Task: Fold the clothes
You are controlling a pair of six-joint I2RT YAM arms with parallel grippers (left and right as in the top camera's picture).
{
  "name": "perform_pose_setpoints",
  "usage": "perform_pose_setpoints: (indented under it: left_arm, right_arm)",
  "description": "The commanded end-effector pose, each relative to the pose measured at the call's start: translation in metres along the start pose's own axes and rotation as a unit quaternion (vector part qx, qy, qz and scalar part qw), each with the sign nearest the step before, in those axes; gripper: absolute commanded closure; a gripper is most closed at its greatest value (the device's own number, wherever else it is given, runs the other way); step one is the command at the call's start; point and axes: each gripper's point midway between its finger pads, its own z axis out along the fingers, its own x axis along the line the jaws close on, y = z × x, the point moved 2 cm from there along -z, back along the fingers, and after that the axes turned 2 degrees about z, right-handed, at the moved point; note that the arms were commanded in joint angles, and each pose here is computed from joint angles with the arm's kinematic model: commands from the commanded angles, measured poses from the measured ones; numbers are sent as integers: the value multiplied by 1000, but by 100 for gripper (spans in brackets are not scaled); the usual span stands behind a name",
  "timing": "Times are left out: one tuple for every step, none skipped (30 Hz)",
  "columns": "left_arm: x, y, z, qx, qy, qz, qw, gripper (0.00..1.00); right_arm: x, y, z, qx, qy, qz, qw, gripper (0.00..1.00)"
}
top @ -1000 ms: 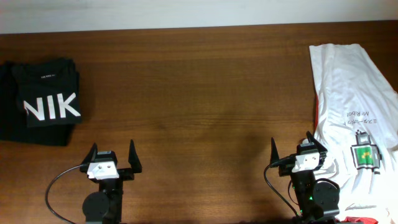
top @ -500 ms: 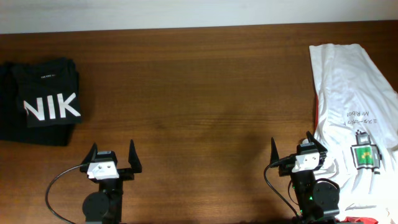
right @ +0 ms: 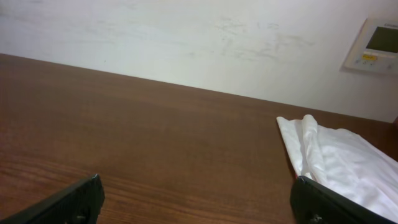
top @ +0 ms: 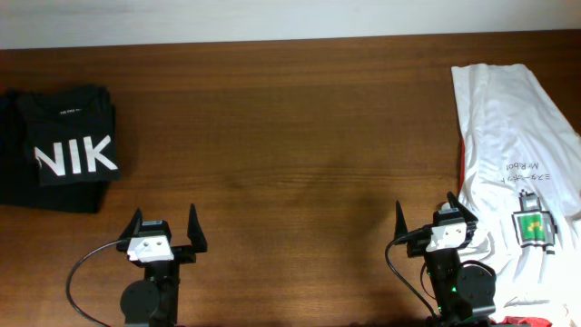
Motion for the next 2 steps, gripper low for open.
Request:
perform_pose_setpoints:
  left_arm:
    - [-2, -2, 0, 0, -4, 6, 1000, 1]
    - [-2, -2, 0, 0, -4, 6, 1000, 1]
  right_arm:
    - [0, -3, 0, 2, 0, 2, 1000, 1]
    - [0, -3, 0, 2, 0, 2, 1000, 1]
